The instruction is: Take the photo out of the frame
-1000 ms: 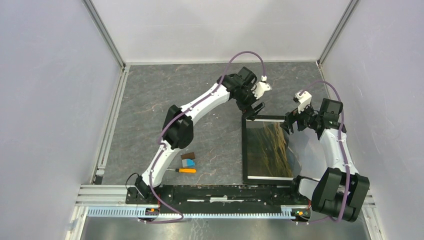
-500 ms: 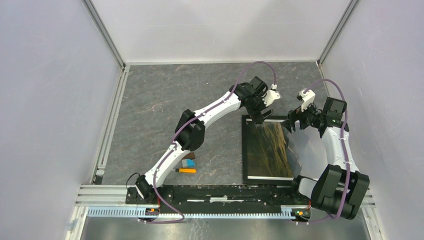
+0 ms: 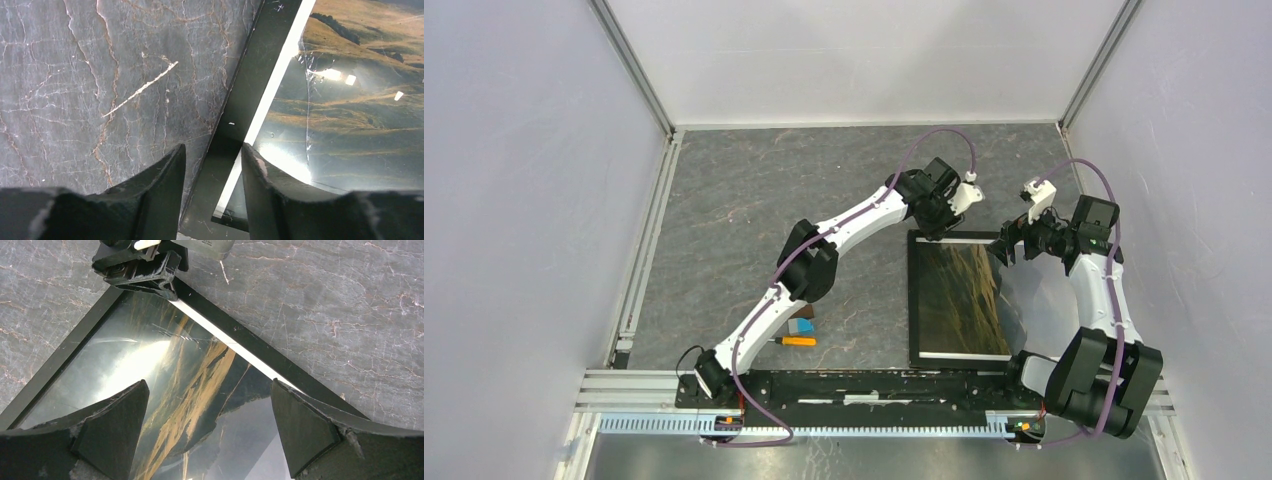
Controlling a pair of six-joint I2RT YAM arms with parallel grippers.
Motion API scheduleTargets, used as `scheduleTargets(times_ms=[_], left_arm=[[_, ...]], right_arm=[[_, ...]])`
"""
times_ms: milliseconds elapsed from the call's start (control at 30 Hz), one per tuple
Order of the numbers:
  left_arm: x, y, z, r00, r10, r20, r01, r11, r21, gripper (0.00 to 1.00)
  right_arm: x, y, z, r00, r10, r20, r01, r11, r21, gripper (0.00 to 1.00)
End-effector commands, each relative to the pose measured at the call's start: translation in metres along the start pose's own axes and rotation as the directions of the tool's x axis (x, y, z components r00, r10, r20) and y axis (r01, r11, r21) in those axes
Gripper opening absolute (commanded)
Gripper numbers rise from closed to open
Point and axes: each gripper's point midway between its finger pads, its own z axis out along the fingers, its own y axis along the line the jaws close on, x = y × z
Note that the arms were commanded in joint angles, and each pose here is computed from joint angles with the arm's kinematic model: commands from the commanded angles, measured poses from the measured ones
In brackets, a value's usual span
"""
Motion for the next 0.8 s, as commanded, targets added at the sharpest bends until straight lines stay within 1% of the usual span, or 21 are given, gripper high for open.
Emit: scheduleTargets(times_ms=[0,100,200,267,333,400,433,500,600,667,733,767], left_arm=[[0.010,0.025,-0.014,1.000,0.003,-0.026,-0.004,0.998,-0.058,0.48],[0.027,0.041,-0.025,0.997,-0.055,-0.060,0.051,0.996,-0.072,0.35],[0.047,0.059,-0.041,0.990,-0.110,-0.091,0.100,0.989,-0.105,0.27],[0.064,0.073,-0.052,0.981,-0.159,-0.109,0.143,0.979,-0.146,0.17],[0.079,0.088,-0.065,0.965,-0.237,-0.115,0.214,0.959,-0.188,0.09],[0.097,0.102,-0.077,0.935,-0.335,-0.113,0.305,0.926,-0.220,0.02],[0.108,0.107,-0.083,0.914,-0.389,-0.115,0.356,0.905,-0.231,0.02],[0.125,0.119,-0.100,0.862,-0.500,-0.082,0.467,0.846,-0.257,0.02],[0.156,0.126,-0.120,0.794,-0.606,-0.044,0.568,0.765,-0.303,0.02],[0.164,0.128,-0.139,0.786,-0.618,0.013,0.581,0.732,-0.356,0.02],[0.177,0.123,-0.154,0.786,-0.618,0.025,0.573,0.712,-0.407,0.02],[0.183,0.119,-0.161,0.773,-0.634,0.032,0.583,0.690,-0.429,0.02]], right_arm=[[-0.009,-0.001,-0.002,1.000,-0.005,0.024,0.006,1.000,-0.012,0.98],[-0.007,-0.001,-0.001,1.000,-0.006,0.023,0.006,1.000,-0.016,0.98],[-0.008,-0.002,0.000,1.000,-0.004,0.021,0.004,1.000,-0.021,0.98],[-0.009,-0.003,0.001,1.000,0.006,0.019,-0.006,1.000,-0.030,0.98],[-0.009,-0.004,0.002,1.000,0.016,0.017,-0.015,0.999,-0.038,0.98],[-0.010,-0.004,0.003,1.000,0.016,0.019,-0.015,0.999,-0.040,0.98],[-0.010,-0.004,0.003,1.000,0.014,0.021,-0.014,0.999,-0.037,0.98],[-0.009,-0.006,0.003,1.000,0.020,0.019,-0.019,0.999,-0.029,0.98],[-0.008,-0.007,0.002,1.000,0.024,0.017,-0.024,1.000,-0.013,0.98],[-0.007,-0.009,0.002,1.000,0.025,0.018,-0.025,1.000,0.007,0.98],[-0.005,-0.012,0.002,0.999,0.030,0.010,-0.031,0.999,0.028,0.98],[-0.002,-0.013,0.002,0.999,0.041,0.004,-0.041,0.998,0.038,0.98]])
